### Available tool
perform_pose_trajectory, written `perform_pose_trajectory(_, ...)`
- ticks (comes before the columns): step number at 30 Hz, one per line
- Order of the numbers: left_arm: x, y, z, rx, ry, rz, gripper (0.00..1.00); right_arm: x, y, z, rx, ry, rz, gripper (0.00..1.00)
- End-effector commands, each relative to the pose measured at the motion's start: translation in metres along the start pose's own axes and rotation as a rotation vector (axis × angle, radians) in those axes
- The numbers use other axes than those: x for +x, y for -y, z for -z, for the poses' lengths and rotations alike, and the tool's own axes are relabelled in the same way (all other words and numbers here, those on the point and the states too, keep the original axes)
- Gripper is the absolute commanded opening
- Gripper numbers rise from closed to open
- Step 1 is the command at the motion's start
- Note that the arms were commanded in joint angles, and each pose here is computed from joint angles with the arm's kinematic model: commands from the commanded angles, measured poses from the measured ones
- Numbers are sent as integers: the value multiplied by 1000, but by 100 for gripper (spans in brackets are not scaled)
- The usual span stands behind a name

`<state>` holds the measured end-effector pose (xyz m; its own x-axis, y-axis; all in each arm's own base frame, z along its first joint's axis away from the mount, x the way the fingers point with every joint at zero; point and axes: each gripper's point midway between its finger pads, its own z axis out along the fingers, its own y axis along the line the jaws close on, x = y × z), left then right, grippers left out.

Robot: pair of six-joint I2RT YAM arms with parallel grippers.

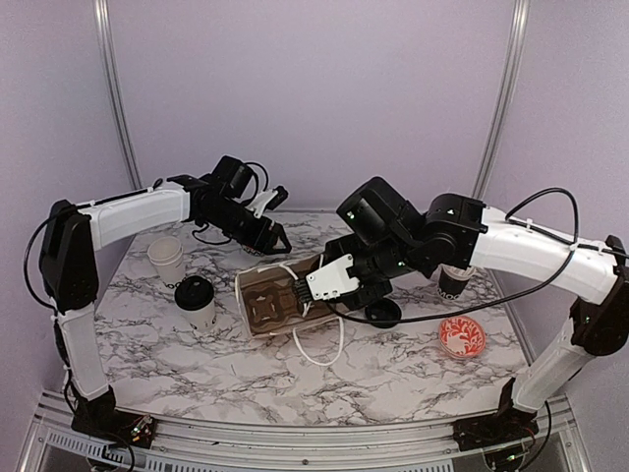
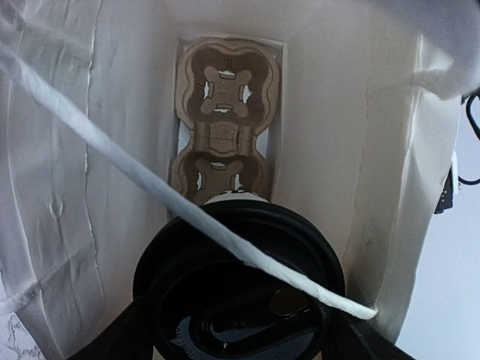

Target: Pack the takeout coffee

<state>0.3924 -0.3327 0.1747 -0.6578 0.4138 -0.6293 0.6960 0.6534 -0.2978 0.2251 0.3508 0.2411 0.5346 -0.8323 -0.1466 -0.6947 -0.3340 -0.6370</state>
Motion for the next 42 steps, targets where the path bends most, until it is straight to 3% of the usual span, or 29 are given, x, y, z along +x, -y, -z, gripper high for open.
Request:
perform_pose_trajectory(1,20,-19,-23,-66,-70,17,76,-8,8,8,47,20,14,45)
perform_pose_trajectory(11,38,2,-45,0,-132,7,76,-2,-28,6,71,-3,112,43)
perform_pose_trajectory(23,55,28,-61,93,-193,-7,73,-14,-12,-5,138,20,107,41)
perform_pose_trajectory(42,63,80,-60,222,-214,-38,72,-6,-56,-11,-34,19,59,42)
